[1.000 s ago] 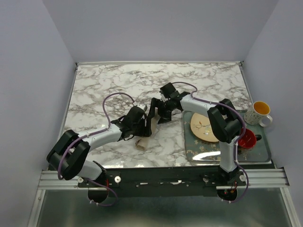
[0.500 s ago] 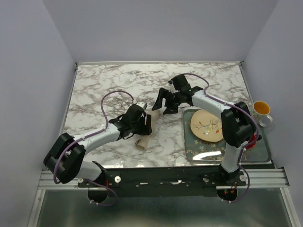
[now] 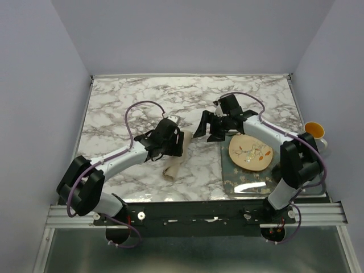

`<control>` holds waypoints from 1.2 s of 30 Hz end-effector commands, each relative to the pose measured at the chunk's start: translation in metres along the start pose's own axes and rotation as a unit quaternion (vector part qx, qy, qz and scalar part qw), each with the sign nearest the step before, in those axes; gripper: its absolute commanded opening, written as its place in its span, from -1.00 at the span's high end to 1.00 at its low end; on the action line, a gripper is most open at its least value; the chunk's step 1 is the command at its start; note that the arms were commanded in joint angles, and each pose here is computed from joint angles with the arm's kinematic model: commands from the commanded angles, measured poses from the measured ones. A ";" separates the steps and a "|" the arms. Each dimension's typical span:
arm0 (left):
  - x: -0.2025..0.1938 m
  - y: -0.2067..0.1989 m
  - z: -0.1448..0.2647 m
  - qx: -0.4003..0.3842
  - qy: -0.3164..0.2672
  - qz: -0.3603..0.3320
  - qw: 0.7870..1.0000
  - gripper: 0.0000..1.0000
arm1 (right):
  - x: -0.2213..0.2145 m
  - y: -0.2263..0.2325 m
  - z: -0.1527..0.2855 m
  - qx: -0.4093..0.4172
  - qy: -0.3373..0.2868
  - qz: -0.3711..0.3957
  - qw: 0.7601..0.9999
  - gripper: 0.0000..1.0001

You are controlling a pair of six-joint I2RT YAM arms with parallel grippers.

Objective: Fold the napkin, place the utensils inside, and roll it up
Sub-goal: Neatly place the rolled napkin to the corner

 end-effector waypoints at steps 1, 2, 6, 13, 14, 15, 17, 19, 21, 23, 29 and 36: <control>-0.003 -0.002 -0.008 0.029 0.016 -0.039 0.999 -0.54 | 0.002 -0.017 0.020 0.002 -0.018 -0.014 1.000 -0.74; -0.006 -0.005 -0.011 0.029 0.020 -0.042 0.998 -0.55 | 0.001 -0.018 0.023 0.002 -0.023 -0.014 1.000 -0.74; -0.016 -0.007 -0.021 0.062 0.030 -0.075 0.995 -0.55 | 0.002 -0.020 0.031 0.007 -0.033 -0.015 0.999 -0.75; -0.022 -0.011 -0.026 0.105 0.018 -0.110 0.988 -0.56 | 0.001 -0.026 0.037 0.011 -0.040 -0.017 0.999 -0.74; -0.022 -0.009 -0.026 0.116 0.015 -0.116 0.986 -0.56 | 0.001 -0.026 0.038 0.012 -0.042 -0.016 0.999 -0.74; -0.026 -0.010 -0.027 0.121 0.018 -0.122 0.985 -0.56 | 0.002 -0.026 0.038 0.013 -0.043 -0.017 0.999 -0.74; -0.025 -0.010 -0.027 0.131 0.011 -0.128 0.983 -0.55 | 0.001 -0.027 0.039 0.013 -0.044 -0.017 0.999 -0.74; -0.026 -0.014 -0.027 0.132 0.009 -0.131 0.983 -0.54 | 0.001 -0.028 0.039 0.014 -0.044 -0.018 0.999 -0.74; -0.020 -0.020 -0.020 0.127 0.001 -0.129 0.983 -0.54 | 0.001 -0.028 0.039 0.016 -0.044 -0.019 0.999 -0.74; -0.017 -0.024 -0.014 0.124 0.001 -0.129 0.984 -0.57 | 0.000 -0.029 0.038 0.018 -0.042 -0.019 0.999 -0.74; -0.004 -0.038 0.001 0.099 0.001 -0.122 0.988 -0.71 | -0.001 -0.029 0.036 0.024 -0.039 -0.021 0.999 -0.74; -0.003 -0.025 -0.010 0.110 0.025 -0.114 0.987 -0.65 | 0.000 -0.034 0.041 0.028 -0.044 -0.029 0.998 -0.74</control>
Point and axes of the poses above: each gripper's point midway between its finger pads, its own z axis back along the fingers, its own y axis along the line the jaws close on, x = y × z, the point moved 3 cm from there along z, back along the fingers, and after that the axes turned 5 degrees about z, right-handed, at the moved point
